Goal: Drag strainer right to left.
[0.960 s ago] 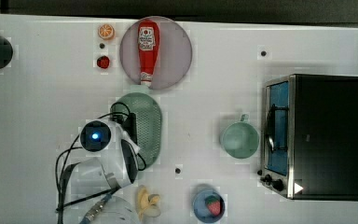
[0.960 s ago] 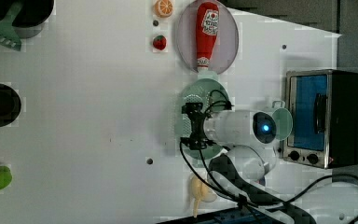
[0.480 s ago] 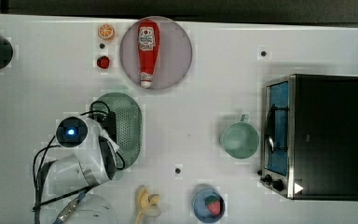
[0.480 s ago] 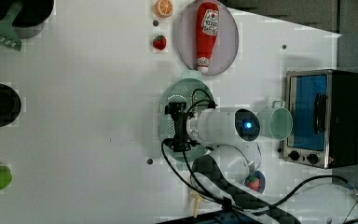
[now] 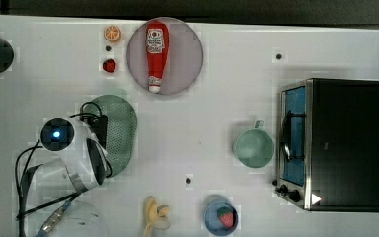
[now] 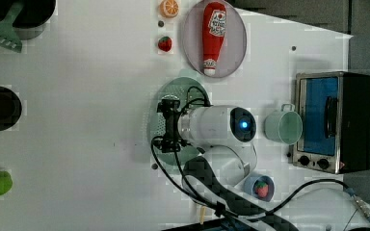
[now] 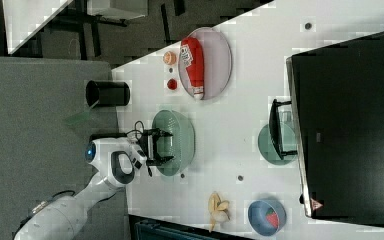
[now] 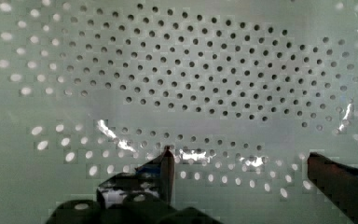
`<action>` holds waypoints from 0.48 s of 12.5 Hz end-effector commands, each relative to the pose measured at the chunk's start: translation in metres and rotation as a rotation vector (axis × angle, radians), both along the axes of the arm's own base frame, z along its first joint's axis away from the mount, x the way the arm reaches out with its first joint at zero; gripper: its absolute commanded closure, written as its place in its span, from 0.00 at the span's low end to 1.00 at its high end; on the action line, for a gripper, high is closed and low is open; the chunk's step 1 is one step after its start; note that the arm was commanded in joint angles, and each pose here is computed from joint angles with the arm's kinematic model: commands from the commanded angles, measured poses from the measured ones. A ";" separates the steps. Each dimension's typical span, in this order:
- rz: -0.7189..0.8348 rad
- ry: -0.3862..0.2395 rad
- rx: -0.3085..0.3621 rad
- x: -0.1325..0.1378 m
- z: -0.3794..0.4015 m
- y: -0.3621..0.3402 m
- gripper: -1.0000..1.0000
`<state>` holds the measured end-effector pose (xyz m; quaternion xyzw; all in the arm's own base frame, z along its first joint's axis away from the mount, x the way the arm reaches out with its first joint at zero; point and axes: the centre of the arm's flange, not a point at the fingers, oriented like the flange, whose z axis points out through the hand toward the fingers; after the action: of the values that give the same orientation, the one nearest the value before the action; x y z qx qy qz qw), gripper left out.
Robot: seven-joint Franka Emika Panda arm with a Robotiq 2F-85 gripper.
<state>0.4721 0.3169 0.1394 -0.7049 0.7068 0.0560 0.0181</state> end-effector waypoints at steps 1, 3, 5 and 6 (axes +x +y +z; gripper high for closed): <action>0.024 -0.001 0.007 -0.014 0.006 0.046 0.00; 0.034 -0.007 0.016 -0.012 0.007 0.058 0.00; 0.022 -0.001 0.027 -0.011 0.008 0.068 0.00; 0.016 -0.002 0.037 -0.010 0.009 0.074 0.00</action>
<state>0.4554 0.3950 0.1427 -0.7360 0.6726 0.0716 0.0269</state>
